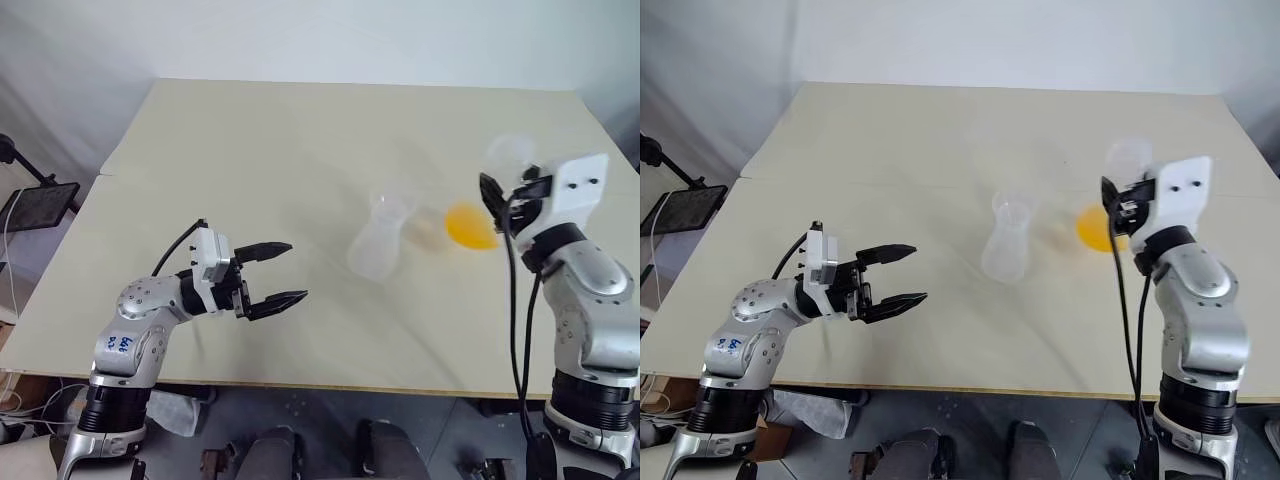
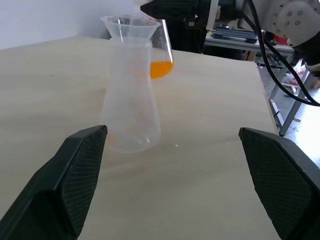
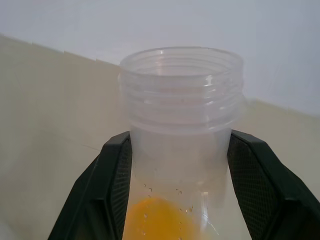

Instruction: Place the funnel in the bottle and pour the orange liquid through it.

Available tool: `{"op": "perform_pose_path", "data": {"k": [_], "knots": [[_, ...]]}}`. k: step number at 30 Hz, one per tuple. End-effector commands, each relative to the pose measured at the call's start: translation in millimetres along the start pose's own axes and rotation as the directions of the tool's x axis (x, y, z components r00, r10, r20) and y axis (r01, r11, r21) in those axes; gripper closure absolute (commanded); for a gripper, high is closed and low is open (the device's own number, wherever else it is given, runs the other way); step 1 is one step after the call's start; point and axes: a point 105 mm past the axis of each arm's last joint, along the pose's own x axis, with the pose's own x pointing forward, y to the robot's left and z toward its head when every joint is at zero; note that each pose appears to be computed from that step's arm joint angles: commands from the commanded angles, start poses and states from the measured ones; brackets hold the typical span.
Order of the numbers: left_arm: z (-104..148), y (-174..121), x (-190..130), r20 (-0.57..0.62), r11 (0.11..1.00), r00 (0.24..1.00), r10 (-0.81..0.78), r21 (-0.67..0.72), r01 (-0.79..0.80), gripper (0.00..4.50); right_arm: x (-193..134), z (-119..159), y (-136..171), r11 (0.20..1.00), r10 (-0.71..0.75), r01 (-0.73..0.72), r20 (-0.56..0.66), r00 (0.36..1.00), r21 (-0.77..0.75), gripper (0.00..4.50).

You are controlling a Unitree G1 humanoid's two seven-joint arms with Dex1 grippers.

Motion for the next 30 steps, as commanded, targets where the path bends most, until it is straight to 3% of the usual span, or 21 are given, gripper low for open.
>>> {"op": "perform_pose_path", "data": {"k": [1,11,15,21,30], "knots": [[12.9,-2.4,3.6,0.025,0.998,0.999,-0.035,0.050,0.034,0.00,-11.5,-3.1,-36.8,0.988,-0.115,0.113,0.017,0.993,0.101,1.93],[15.2,-2.0,5.4,0.023,0.997,0.999,-0.048,0.055,0.046,0.00,-15.6,-39.9,-41.6,0.985,-0.084,0.091,-0.049,0.995,0.149,1.93],[14.8,-3.8,5.0,0.023,0.998,0.999,-0.044,0.052,0.043,0.00,-17.2,-38.5,-38.8,0.979,-0.085,0.089,-0.032,0.996,0.185,1.93],[14.6,-4.3,4.7,0.023,0.998,0.999,-0.043,0.048,0.042,0.00,-14.2,-27.3,-36.7,0.977,-0.066,0.066,-0.004,0.998,0.201,0.06],[15.1,-3.8,5.7,0.023,0.998,0.999,-0.046,0.049,0.044,0.00,-5.5,-16.1,-36.5,0.979,-0.076,0.070,0.023,0.997,0.194,0.02]]}}
